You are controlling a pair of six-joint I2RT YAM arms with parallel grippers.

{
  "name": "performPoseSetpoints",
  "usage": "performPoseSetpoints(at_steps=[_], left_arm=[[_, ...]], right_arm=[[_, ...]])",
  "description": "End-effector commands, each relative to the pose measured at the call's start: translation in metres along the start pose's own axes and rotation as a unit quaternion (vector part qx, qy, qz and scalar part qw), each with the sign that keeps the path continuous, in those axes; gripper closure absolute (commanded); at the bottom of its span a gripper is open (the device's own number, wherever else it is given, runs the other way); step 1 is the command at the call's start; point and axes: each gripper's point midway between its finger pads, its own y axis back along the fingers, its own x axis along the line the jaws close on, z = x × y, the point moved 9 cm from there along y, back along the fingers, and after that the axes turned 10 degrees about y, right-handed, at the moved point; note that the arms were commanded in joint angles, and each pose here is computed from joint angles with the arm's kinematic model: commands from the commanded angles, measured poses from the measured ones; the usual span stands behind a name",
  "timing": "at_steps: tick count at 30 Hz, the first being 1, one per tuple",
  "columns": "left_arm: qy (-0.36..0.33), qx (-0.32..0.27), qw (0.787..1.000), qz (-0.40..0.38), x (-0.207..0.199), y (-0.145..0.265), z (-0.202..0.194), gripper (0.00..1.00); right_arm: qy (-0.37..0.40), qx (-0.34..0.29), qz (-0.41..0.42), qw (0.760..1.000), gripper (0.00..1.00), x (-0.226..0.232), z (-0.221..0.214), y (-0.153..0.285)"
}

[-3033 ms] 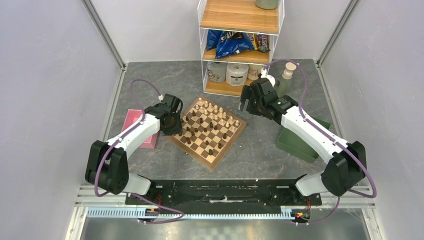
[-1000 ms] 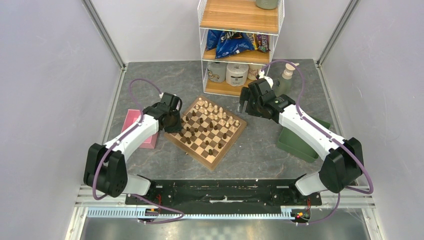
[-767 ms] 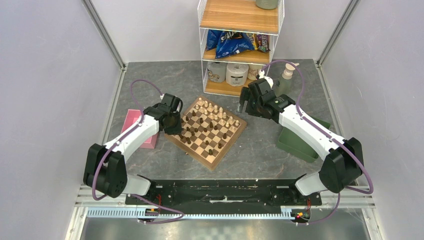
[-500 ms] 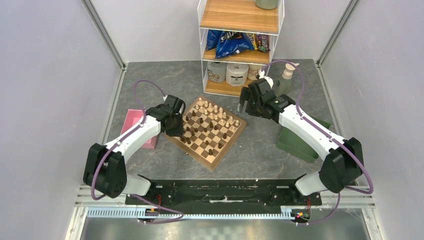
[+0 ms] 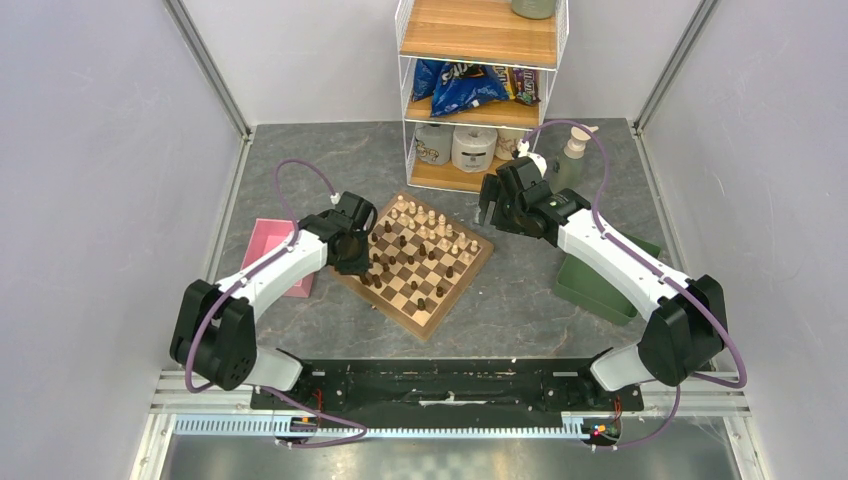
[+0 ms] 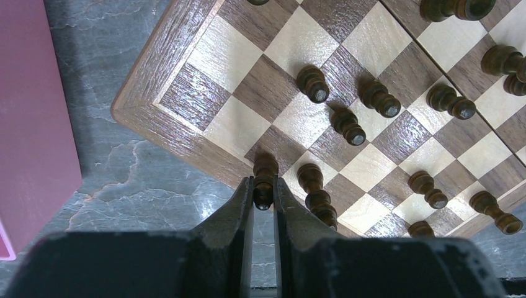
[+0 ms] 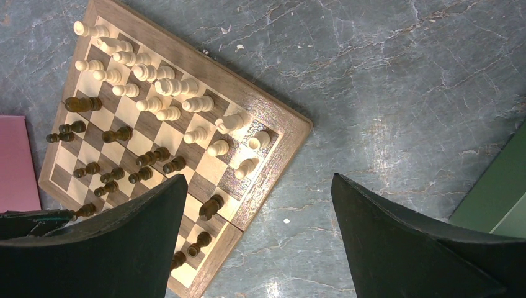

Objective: Set up the chess pieces on the board

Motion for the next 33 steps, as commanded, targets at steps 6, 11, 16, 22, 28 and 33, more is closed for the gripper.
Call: performPoseSetpoints(at_steps=[6, 11, 16, 22, 28, 33], left_arm=[[0.019, -0.026, 0.999, -0.006, -0.011, 0.002, 0.010, 0.86], [0.020, -0.029, 0.999, -0.006, -0.011, 0.000, 0.010, 0.87], [0.023, -0.033, 0.999, -0.009, -0.014, -0.002, 0.012, 0.86], [0.024, -0.028, 0.999, -0.012, -0.016, -0.005, 0.012, 0.86], [0.022, -0.023, 0.999, -0.016, -0.019, -0.007, 0.013, 0.86], [0.018, -0.011, 1.000, -0.013, -0.017, -0.009, 0.009, 0.84]], right_arm=[[-0.005, -0.012, 0.005, 1.000, 0.06, 0.003, 0.009, 0.004], [-0.005, -0.010, 0.004, 1.000, 0.06, 0.003, 0.008, 0.002], [-0.004, -0.007, 0.002, 1.000, 0.06, 0.003, 0.007, 0.000], [-0.002, -0.007, 0.002, 1.000, 0.06, 0.003, 0.008, 0.000], [-0.002, -0.004, 0.004, 1.000, 0.06, 0.004, 0.007, -0.002], [-0.001, -0.003, 0.001, 1.000, 0.06, 0.003, 0.007, -0.003]])
